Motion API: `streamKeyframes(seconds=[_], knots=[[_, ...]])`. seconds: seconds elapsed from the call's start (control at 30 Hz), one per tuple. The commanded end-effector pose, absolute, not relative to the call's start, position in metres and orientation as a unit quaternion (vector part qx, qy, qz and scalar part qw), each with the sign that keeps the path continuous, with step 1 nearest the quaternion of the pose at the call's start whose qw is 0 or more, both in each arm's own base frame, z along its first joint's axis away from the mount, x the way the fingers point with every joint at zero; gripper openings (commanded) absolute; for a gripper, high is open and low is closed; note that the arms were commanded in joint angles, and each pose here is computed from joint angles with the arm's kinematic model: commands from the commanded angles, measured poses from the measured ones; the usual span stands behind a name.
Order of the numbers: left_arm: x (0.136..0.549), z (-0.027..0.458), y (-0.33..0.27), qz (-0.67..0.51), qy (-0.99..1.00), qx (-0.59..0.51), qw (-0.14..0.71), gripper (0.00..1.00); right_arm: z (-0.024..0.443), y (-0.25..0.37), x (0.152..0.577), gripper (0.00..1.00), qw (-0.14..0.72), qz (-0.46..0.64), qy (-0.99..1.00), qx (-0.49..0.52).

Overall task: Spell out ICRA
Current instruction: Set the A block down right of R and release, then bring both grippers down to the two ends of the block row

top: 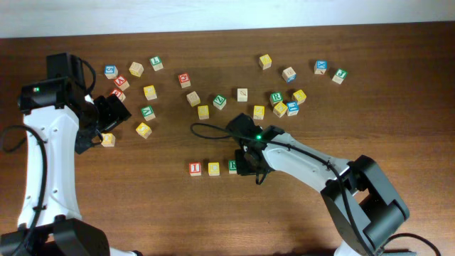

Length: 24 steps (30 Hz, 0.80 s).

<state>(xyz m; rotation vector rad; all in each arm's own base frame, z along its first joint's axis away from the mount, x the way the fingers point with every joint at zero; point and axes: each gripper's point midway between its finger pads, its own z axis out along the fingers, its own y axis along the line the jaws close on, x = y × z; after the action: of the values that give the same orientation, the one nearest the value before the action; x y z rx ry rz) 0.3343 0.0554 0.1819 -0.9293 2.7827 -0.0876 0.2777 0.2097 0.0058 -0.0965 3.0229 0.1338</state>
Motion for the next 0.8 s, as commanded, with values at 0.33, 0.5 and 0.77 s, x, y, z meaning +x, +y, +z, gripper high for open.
streamKeyframes(seconds=[0.33,0.5,0.77], knots=[[0.335,0.185,0.057,-0.031,0.941,-0.321,0.107,0.99,0.082,0.198,0.327,0.48,0.089,0.023,0.995,-0.024],[0.335,0.185,0.057,-0.031,0.941,-0.321,0.107,0.99,0.166,0.146,0.343,0.53,0.079,0.011,0.996,0.032],[0.335,0.185,0.057,-0.031,0.941,-0.321,0.107,0.99,0.171,-0.007,0.345,0.98,0.025,-0.021,0.983,0.180]])
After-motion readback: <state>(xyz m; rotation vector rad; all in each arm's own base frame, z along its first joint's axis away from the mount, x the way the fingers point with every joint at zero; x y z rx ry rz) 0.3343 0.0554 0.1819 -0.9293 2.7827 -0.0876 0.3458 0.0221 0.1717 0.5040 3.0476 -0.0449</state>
